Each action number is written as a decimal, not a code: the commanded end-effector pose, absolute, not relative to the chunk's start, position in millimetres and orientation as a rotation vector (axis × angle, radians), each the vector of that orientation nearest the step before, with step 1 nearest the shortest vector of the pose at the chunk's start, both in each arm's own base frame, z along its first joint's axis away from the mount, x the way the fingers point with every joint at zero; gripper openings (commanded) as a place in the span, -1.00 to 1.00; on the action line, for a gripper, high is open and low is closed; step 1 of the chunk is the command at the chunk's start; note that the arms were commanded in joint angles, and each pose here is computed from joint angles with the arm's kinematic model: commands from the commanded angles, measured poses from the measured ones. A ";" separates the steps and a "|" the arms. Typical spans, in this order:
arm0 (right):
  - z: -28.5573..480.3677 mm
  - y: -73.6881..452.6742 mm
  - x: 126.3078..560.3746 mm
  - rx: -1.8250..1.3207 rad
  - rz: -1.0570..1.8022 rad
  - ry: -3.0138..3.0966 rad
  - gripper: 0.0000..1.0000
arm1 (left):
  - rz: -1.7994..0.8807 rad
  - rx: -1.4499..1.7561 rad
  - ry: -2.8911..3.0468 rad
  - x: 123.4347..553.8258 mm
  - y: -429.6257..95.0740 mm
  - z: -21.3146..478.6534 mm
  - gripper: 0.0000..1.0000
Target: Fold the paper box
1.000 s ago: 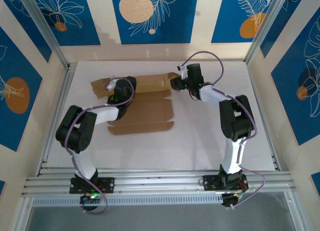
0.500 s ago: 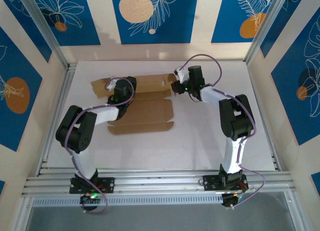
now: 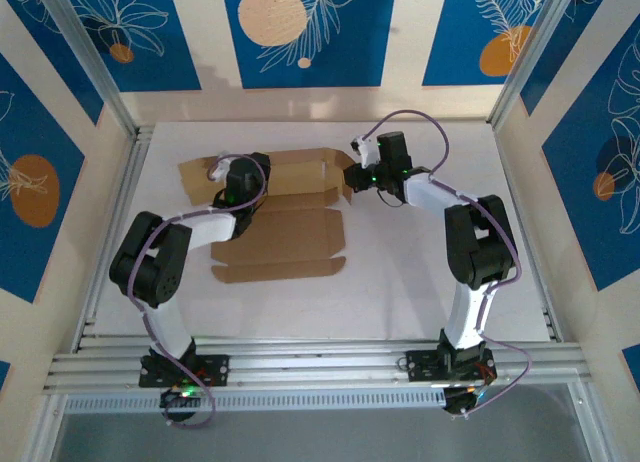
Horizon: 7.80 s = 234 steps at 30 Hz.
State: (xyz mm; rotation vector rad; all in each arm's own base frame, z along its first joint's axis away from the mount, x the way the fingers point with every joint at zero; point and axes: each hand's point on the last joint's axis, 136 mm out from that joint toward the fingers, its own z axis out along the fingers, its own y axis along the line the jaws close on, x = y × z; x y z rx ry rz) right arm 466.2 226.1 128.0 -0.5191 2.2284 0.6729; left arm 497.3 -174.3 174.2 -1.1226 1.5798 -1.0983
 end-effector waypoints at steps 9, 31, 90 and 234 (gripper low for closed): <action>158.5 270.7 420.7 -0.530 0.868 2.152 -0.70 | -1.094 -1.059 1.646 484.8 -186.0 161.6 -1.00; 152.5 294.3 364.0 -1.087 0.818 1.903 -0.02 | -1.211 -0.831 1.671 468.7 -203.6 167.5 -1.00; 168.5 202.9 390.6 -0.842 0.573 1.875 -0.56 | -1.227 -0.815 1.687 462.9 -201.4 157.5 -1.00; 129.8 231.1 422.7 -0.669 0.471 2.065 -1.00 | -0.936 -0.096 2.203 426.9 -224.5 257.5 0.32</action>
